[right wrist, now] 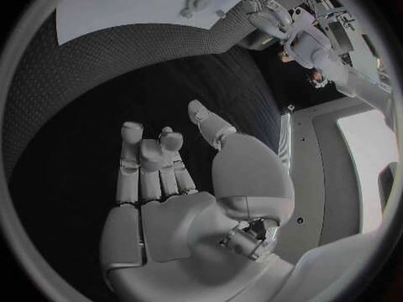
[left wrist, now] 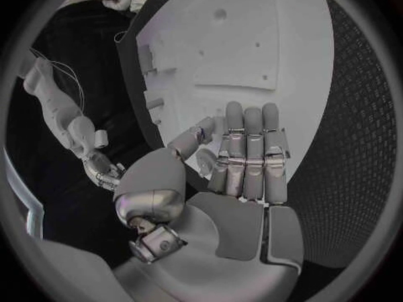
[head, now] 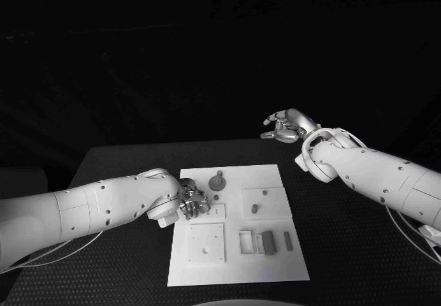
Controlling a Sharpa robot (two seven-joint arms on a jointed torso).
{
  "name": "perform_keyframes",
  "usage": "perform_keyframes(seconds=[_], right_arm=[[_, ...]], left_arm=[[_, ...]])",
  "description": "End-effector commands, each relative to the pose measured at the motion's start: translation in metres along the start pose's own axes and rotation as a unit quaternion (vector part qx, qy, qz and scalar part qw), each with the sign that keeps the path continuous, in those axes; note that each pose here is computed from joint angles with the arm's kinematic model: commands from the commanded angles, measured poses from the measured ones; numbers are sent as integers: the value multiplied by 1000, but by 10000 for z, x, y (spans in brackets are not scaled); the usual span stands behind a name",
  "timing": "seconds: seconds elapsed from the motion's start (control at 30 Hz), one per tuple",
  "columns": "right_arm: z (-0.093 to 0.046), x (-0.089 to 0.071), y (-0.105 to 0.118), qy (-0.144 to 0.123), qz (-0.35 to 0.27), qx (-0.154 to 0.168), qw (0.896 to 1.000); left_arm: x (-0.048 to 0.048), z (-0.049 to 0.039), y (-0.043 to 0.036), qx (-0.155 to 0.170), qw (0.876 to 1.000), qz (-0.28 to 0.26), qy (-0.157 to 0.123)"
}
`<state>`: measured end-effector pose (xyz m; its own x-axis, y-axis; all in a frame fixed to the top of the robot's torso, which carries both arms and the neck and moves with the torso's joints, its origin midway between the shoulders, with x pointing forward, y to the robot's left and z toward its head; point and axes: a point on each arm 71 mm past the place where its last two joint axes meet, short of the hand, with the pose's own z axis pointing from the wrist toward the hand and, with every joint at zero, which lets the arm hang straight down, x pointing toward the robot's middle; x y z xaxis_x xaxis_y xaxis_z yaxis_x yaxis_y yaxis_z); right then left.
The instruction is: Assemble the parts on the task board
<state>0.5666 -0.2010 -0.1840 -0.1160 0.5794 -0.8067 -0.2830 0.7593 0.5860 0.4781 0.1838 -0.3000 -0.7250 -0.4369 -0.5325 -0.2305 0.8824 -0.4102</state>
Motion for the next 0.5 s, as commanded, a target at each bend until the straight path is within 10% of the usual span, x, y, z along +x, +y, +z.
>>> perform_keyframes(seconds=[0.03,0.5], right_arm=[[-3,12,3,7,0,-2,1000],[-52,71,74,38,6,-23,999]], left_arm=[[-16,-9,-24,3,1000,-22,1],[-136,-156,-115,52,995,-70,56]])
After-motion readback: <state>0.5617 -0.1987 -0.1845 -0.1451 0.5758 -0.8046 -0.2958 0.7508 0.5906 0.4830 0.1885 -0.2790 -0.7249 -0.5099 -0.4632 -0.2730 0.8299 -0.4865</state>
